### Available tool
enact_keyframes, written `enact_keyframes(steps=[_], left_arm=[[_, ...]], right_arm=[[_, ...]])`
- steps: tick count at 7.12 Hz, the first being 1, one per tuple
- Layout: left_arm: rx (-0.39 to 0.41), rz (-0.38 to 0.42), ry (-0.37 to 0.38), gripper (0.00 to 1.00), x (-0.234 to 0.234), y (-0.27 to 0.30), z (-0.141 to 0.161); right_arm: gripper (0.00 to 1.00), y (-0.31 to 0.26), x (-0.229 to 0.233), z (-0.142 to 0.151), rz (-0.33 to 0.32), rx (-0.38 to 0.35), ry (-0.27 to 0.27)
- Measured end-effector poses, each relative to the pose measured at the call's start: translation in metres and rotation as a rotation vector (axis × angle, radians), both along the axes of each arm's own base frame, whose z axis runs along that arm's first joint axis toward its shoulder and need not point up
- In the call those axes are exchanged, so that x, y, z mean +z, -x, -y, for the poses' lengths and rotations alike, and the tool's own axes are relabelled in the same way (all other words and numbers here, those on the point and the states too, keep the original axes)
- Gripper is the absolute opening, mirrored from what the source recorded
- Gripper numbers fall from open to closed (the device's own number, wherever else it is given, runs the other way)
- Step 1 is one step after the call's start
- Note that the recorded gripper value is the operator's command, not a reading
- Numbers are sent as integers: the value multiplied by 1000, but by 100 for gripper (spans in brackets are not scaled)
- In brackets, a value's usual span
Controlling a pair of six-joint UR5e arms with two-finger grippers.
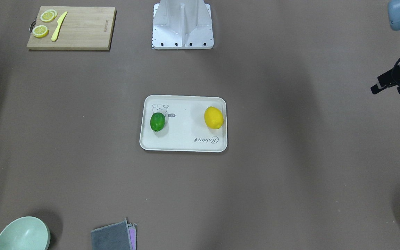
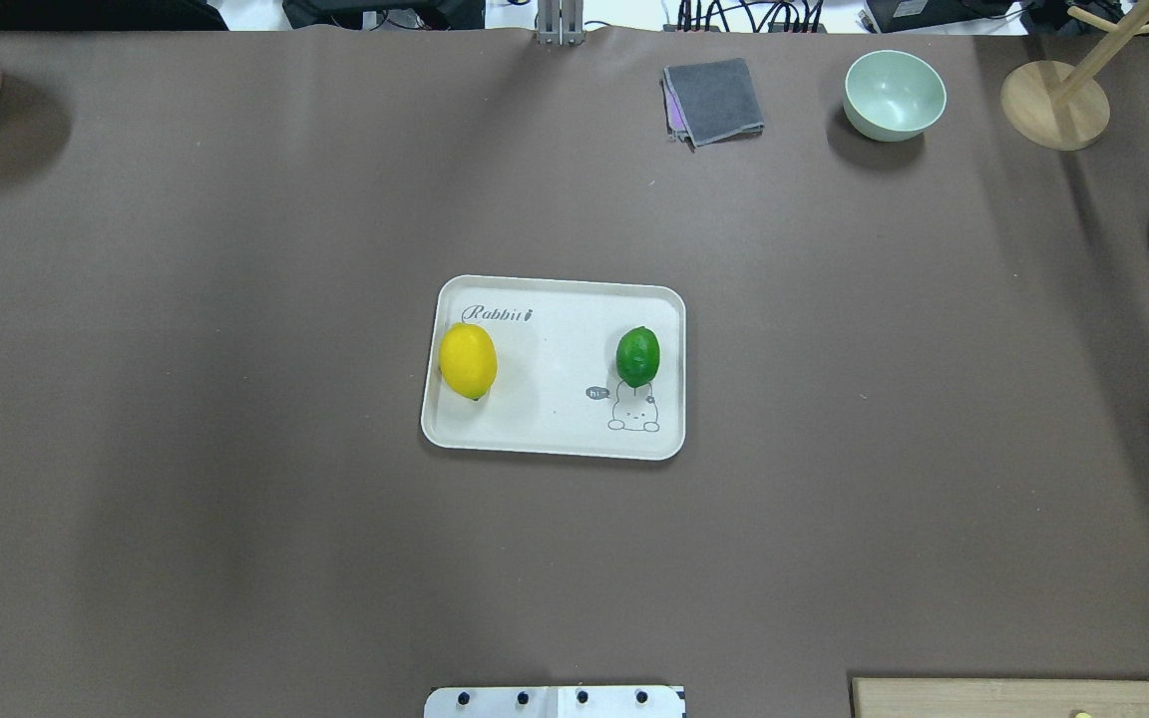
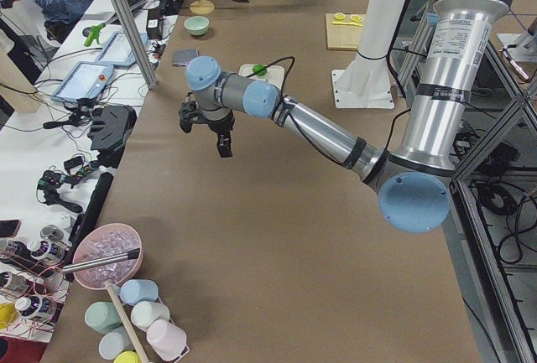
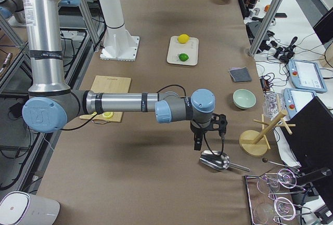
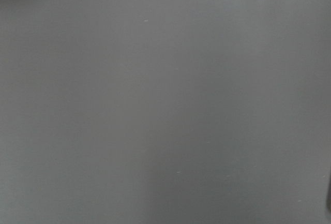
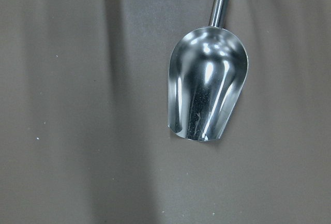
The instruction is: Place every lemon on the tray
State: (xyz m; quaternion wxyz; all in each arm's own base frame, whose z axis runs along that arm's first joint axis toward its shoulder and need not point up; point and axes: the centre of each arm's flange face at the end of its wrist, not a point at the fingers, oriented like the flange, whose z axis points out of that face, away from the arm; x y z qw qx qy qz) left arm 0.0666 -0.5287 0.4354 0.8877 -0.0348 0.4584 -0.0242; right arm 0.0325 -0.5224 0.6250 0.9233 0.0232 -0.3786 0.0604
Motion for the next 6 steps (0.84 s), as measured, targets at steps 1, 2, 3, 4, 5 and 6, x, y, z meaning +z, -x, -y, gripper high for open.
enact_keyframes(steps=[1, 2, 3, 4, 5, 6], left_arm=[[-6, 3, 7, 98, 20, 7, -8], [-17, 16, 13, 98, 33, 14, -12], [-34, 39, 16, 98, 42, 22, -13], [-53, 60, 25, 98, 48, 32, -13], [-74, 81, 52, 98, 59, 44, -17], [-97, 101, 87, 98, 75, 59, -22]], right_arm=[[99, 0, 0, 0, 1, 0, 1], [99, 0, 0, -1, 2, 0, 1], [99, 0, 0, -1, 2, 0, 1], [99, 0, 0, -2, 3, -1, 0], [99, 0, -1, -2, 3, -1, -2], [99, 0, -1, -2, 3, -1, -2]])
